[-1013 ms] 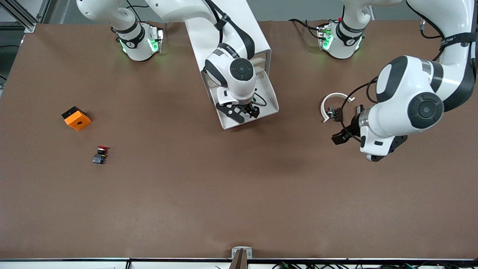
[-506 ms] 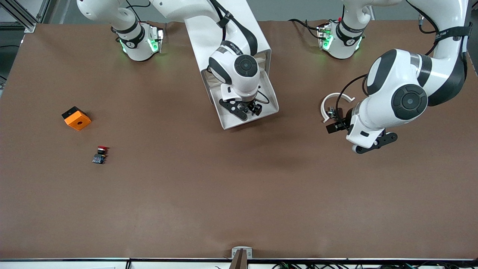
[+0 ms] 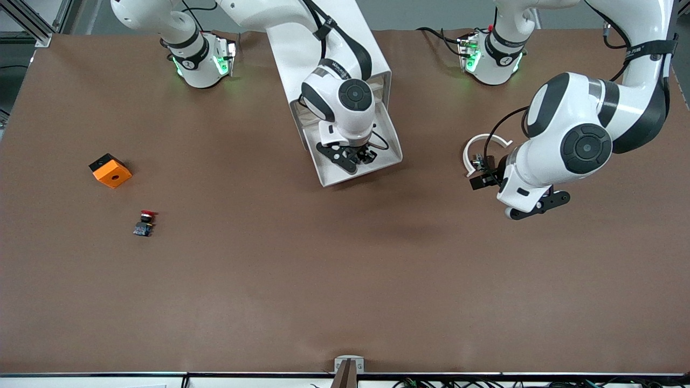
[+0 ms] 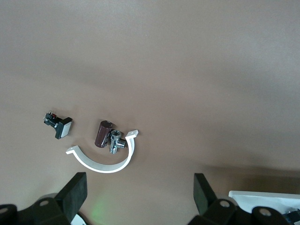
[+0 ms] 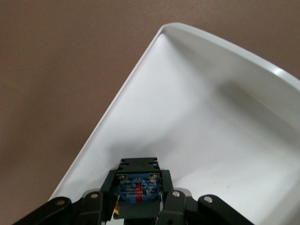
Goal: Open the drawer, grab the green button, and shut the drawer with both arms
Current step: 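Grasp the green button with the right gripper and lift it out, then carry the button toward the red button while the left gripper nears the drawer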
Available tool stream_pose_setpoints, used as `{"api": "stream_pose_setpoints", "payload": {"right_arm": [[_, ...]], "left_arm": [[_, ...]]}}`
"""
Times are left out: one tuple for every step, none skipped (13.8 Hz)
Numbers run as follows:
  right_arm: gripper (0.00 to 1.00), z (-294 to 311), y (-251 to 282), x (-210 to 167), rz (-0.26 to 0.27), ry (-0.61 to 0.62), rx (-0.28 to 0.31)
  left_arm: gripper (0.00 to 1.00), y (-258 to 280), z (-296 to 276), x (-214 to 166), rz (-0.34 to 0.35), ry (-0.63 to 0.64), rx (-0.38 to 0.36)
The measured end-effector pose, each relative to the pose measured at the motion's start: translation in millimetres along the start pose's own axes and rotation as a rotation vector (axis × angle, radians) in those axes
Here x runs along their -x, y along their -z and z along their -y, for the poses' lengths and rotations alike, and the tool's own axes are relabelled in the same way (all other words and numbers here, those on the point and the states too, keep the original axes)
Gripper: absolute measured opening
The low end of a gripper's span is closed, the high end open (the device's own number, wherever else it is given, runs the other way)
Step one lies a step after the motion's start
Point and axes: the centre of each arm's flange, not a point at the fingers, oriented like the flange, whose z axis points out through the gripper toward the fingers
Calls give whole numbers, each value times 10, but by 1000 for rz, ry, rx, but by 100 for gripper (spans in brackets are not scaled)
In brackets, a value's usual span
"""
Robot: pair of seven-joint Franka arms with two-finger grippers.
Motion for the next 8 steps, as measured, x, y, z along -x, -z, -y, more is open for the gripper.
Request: {"api": "stream_pose_setpoints", "payload": {"right_arm": [[41,23,54,-35,-2,-5,-8],[41,50,147,-97,-3,-13,-9],[41,78,292,-197,0,-26,0],[41,104,490,-337,5,-42,11],[41,122,715,-497,10,-52,15],[41,121,938,-664,14,-46,9],[41,99,1160,-837,15,-29,-7],[41,40,1359,-1022,17,-6,-18]], "left_arm": [[100,-9,-6,5,1,-1,-1],[100,-25,-12,12,4,-3,-4],[100,-47,-16,18,7,-4,-6],[100,-74,-22,18,5,-5,-5],[100,-104,-42,16,-2,-7,0],[100,-137,-84,21,-15,-14,10],[100,-177,-144,35,-31,-24,22],[100,-223,-209,48,-46,-34,34]]}}
